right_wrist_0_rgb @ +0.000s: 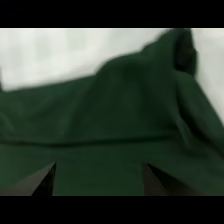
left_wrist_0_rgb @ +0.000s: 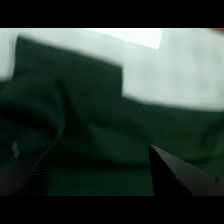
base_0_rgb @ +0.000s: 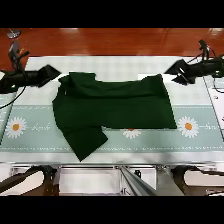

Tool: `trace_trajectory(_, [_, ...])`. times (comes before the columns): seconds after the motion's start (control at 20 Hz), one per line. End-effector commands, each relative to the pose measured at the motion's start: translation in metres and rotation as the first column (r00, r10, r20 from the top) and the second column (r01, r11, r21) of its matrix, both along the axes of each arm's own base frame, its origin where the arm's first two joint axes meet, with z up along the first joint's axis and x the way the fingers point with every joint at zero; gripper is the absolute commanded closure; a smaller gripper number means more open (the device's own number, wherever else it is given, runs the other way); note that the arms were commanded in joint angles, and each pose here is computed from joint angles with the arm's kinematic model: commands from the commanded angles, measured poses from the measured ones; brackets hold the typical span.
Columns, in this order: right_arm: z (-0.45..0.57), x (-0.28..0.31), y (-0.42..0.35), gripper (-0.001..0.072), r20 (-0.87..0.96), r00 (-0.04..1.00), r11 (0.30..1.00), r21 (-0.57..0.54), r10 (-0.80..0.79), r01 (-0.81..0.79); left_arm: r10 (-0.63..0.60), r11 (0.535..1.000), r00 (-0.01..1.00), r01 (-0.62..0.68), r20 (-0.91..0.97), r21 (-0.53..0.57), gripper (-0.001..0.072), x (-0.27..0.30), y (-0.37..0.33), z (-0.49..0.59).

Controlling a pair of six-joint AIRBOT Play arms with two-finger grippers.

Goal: Fold the shirts.

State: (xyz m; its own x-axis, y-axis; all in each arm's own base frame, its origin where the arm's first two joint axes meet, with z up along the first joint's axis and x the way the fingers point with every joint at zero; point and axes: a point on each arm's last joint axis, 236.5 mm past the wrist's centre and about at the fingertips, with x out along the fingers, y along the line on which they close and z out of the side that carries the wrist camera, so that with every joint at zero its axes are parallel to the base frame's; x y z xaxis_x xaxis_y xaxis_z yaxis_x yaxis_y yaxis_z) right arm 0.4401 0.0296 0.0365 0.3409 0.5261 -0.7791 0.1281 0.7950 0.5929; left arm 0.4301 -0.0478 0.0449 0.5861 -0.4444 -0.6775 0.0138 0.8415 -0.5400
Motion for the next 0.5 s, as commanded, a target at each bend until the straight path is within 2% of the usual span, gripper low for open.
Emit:
trace_trajectory(0.0, [-0.038,-0.093,-0.083,0.0095,-0.284,0.958,0.970,-0.221,0.037,-0.102,-0.100,0.995,0.931,0.093,-0.352,-0.036,0.0001,-0.087,0.022,-0.052])
trace_trajectory(0.05, [-0.049,-0.111,-0.099,0.0095,-0.299,0.950,0.974,-0.226,-0.084,0.015,-0.064,0.997,0.908,0.041,-0.414,-0.065,0.0001,-0.108,0.034,-0.069])
trace_trajectory(0.15, [-0.060,-0.123,-0.096,0.0095,-0.219,0.943,0.967,-0.096,-0.250,0.235,0.032,0.980,0.857,-0.128,-0.514,-0.152,0.0001,-0.145,0.051,-0.099])
trace_trajectory(0.3, [-0.063,-0.142,-0.065,0.0095,-0.098,0.959,0.962,0.039,-0.267,0.271,0.088,0.898,0.852,-0.293,-0.517,-0.329,0.0001,-0.163,0.044,-0.109])
trace_trajectory(0.35, [-0.068,-0.151,-0.056,0.0095,-0.098,0.960,0.962,0.051,-0.263,0.268,0.080,0.886,0.846,-0.303,-0.527,-0.351,0.0001,-0.168,0.038,-0.113])
trace_trajectory(0.45, [-0.076,-0.164,-0.041,0.0095,-0.113,0.962,0.964,0.066,-0.248,0.256,0.037,0.891,0.834,-0.277,-0.551,-0.360,0.0001,-0.180,0.020,-0.123])
